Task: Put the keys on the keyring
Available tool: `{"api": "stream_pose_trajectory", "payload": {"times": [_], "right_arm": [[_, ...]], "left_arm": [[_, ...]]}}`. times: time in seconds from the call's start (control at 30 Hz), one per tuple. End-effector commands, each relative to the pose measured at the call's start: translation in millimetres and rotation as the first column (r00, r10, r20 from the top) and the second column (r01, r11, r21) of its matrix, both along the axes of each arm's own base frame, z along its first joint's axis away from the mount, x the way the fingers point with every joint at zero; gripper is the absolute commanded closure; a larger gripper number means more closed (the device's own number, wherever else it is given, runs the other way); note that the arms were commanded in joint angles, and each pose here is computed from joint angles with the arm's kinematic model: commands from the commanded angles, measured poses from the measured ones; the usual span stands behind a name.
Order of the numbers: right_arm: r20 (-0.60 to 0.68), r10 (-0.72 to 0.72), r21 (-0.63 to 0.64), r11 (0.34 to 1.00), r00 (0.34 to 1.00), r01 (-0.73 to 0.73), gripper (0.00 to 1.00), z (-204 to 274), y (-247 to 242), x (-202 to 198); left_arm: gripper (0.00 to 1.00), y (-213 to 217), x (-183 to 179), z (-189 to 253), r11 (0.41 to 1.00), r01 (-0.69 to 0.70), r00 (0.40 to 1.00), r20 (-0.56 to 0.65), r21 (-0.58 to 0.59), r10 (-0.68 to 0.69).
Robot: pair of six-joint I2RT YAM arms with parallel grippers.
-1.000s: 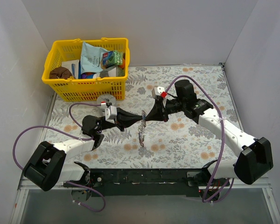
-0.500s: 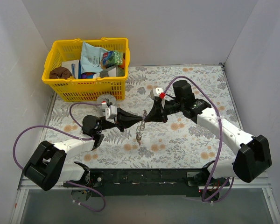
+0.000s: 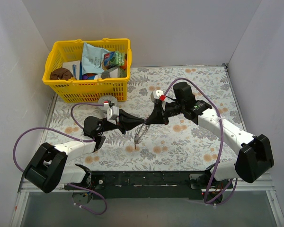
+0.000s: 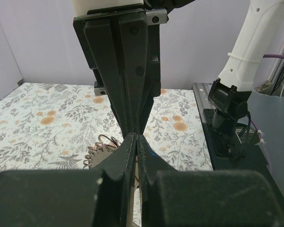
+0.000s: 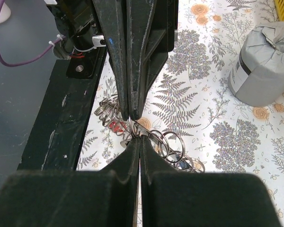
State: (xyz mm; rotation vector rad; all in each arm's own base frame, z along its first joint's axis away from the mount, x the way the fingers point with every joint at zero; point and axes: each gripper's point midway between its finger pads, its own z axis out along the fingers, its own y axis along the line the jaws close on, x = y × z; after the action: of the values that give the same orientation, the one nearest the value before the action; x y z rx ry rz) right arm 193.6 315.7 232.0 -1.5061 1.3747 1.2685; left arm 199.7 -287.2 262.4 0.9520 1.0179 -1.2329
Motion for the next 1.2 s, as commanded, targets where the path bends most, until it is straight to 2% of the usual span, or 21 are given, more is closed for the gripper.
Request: {"api": "stream_pose_trajectory", "payload": {"times": [0.0, 0.23, 0.4, 0.6, 0.83, 0.93, 1.17], "right_arm": [[-0.003, -0.035, -0.051, 0.998, 0.999, 0.035, 0.99, -19, 0, 6], [0.012, -0.040, -0.034, 0.999, 0.999, 0.040, 0.99, -17, 7, 6], [0.031, -0.058, -0.038, 0.998, 0.998, 0.059, 0.94, -15, 5, 7], [0.082, -0.094, -0.029, 0.995, 0.992, 0.096, 0.77, -6, -1, 7], [0.155, -0.161, -0.022, 0.986, 0.975, 0.167, 0.52, 2, -12, 10], [0.180, -0.182, -0.005, 0.983, 0.967, 0.186, 0.46, 7, -15, 10], [0.200, -0.184, 0.032, 0.983, 0.962, 0.181, 0.43, 20, -16, 7]], "left_arm": [[1.00, 6, -13, 47, 0.993, 0.024, 0.984, 0.176, -0.118, -0.003], [1.00, 6, -15, 46, 0.993, 0.026, 0.986, 0.168, -0.115, -0.007], [1.00, 7, -13, 43, 0.994, 0.010, 0.986, 0.169, -0.107, 0.008], [1.00, 7, -11, 39, 0.996, -0.008, 0.987, 0.162, -0.091, 0.023], [1.00, 8, -8, 35, 0.998, -0.032, 0.985, 0.166, -0.063, 0.042], [1.00, 9, -8, 35, 0.998, -0.035, 0.985, 0.168, -0.060, 0.045], [1.00, 9, -8, 36, 0.998, -0.035, 0.984, 0.171, -0.059, 0.045]]}}
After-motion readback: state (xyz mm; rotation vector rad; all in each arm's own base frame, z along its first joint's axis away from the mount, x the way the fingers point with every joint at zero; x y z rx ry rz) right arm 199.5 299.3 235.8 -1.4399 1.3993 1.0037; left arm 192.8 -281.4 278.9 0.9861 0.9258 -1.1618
